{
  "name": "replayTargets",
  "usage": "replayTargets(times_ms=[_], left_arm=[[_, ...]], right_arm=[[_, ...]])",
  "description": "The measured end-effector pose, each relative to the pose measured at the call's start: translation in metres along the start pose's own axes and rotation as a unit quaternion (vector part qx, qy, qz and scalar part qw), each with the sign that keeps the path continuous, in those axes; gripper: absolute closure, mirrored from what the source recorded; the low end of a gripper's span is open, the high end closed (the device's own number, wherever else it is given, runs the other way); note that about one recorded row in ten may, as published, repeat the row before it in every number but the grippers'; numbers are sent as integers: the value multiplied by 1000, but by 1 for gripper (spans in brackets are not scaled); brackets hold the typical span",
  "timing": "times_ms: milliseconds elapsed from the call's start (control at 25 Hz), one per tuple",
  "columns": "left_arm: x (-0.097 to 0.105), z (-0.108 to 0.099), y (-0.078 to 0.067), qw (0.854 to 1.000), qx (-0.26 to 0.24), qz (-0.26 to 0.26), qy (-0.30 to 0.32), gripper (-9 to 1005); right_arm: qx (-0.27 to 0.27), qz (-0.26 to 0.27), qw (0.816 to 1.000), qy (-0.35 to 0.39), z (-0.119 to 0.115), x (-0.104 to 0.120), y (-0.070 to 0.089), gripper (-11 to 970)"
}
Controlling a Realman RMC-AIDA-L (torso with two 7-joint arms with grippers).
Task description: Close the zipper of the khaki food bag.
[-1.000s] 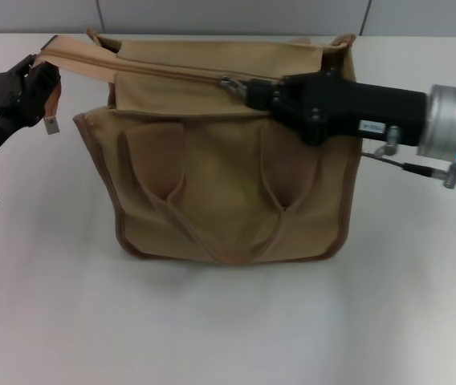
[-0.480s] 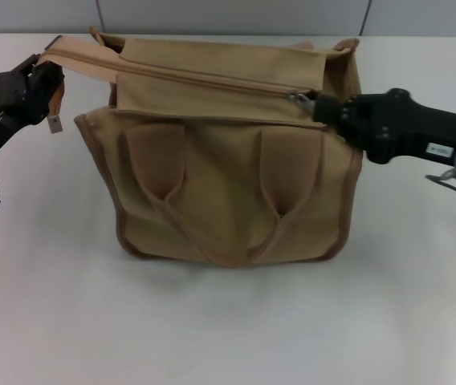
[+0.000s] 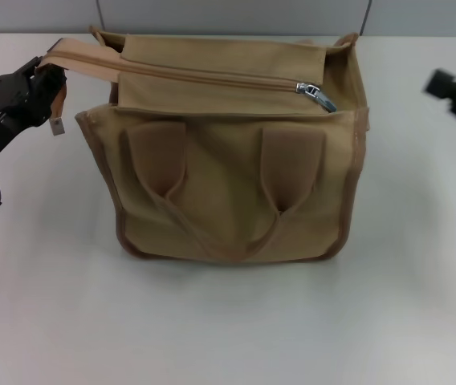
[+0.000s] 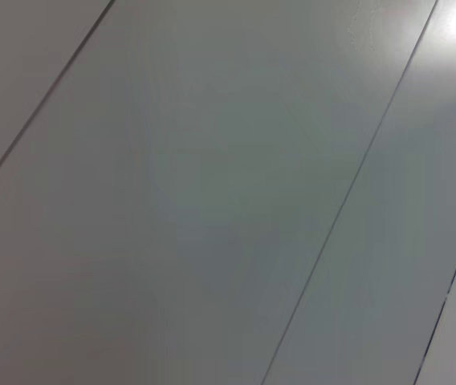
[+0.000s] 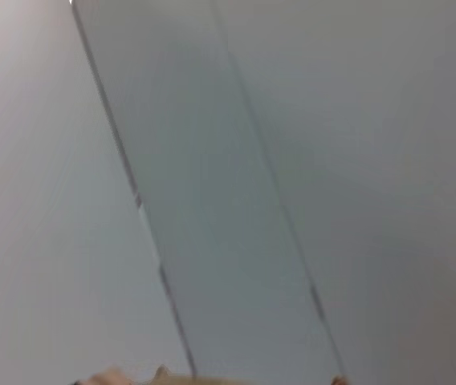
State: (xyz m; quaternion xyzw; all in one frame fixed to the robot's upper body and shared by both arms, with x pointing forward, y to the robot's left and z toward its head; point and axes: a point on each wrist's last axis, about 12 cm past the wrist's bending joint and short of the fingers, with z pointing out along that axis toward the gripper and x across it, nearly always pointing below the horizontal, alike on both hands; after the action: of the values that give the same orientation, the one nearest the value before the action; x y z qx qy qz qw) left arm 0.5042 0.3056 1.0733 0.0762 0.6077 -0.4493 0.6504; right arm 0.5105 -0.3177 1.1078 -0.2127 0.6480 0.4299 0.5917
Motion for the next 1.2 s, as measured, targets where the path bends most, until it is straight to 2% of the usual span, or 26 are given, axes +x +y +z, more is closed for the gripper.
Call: replayTargets(times_ms=[120,480,640,760,920,1000,1080,1200], left_arm=[[-1,0,-2,1000,8,0,-5,940],[-15,1,-23,992,97,24,-77,914],[-22,8,-28,986,135,30,-92,902],[-22,17,-35,979,191,61,-43,678],[-16,20,-48,953,274,120,44,613],[-11,16,-53,942,298,144,62,581],[-5,10,-57,930,316,171,75,516],[7,1,-62,914,335,208,92,419]], right_arm=[[11,7,1000,-21,-9,3,1,935],[11,-5,1000,-18,-4,24,4,832],[-4,-6,1000,-19,-2,25,7,808],[-47,-20,999,-8,3,27,16,807],[-65,-33,997,-2,6,29,20,723],[-81,-43,996,0,7,30,24,681],[-107,-74,992,2,7,34,31,639],[-117,-93,989,8,7,38,34,577]])
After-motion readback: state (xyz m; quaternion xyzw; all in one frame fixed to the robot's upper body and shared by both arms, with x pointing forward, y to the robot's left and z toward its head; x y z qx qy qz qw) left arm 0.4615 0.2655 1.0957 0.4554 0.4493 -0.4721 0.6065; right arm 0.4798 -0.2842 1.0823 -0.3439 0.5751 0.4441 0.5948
